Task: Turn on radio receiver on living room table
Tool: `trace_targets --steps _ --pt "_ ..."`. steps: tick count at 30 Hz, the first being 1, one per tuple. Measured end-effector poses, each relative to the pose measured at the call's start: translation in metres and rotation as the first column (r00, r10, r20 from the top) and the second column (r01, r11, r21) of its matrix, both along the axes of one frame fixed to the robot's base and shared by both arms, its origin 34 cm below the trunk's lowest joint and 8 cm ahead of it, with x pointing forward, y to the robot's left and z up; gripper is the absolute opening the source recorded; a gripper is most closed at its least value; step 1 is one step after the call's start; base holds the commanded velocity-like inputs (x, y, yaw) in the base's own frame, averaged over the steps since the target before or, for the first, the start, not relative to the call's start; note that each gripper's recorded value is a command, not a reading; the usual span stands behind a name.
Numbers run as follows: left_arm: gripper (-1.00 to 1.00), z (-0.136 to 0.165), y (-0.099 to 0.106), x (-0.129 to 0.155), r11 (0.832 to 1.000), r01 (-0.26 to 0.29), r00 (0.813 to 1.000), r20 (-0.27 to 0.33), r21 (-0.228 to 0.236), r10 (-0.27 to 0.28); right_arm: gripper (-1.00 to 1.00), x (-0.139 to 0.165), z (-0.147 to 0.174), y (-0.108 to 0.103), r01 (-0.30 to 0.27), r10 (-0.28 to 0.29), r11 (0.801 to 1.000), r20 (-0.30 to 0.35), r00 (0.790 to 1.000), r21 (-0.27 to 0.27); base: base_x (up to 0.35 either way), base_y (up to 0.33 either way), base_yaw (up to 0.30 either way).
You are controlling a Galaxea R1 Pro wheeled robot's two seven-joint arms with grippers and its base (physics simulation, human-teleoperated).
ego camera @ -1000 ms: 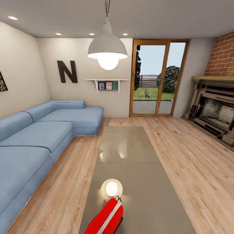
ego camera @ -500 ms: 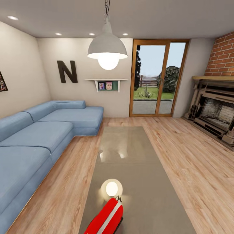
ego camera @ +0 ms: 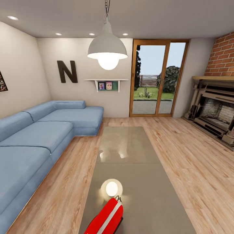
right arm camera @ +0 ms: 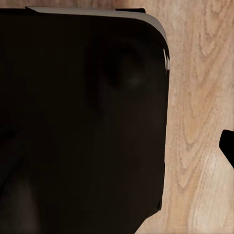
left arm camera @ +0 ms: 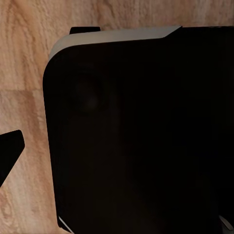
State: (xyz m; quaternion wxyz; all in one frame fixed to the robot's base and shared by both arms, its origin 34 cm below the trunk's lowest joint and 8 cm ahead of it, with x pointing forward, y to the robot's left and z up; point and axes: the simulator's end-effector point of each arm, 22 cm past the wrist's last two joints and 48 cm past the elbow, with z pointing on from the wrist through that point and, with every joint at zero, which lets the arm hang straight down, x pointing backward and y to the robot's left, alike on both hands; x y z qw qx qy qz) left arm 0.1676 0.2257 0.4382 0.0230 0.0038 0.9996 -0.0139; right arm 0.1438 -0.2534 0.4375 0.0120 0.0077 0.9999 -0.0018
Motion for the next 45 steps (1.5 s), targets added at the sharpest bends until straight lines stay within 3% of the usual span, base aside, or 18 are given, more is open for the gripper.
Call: trace_targets --steps 10,14,45 --pt "1.00 0.000 -0.002 0.002 1.000 -0.002 1.000 0.005 -0.003 0.002 1.00 0.000 0.000 0.001 -0.001 0.001 1.000 -0.001 1.000 0.001 0.000 0.000 0.000" --pt "1.00 0.001 -0.017 0.001 1.000 -0.006 1.000 0.004 -0.024 0.006 1.00 -0.001 0.000 0.002 0.001 -0.001 1.000 -0.006 1.000 0.003 0.000 0.000 0.000" --pt "1.00 0.005 -0.029 -0.003 0.999 -0.005 1.000 -0.007 -0.037 0.004 1.00 -0.004 0.003 -0.006 0.003 -0.003 1.000 -0.013 1.000 -0.008 0.000 0.000 0.000"
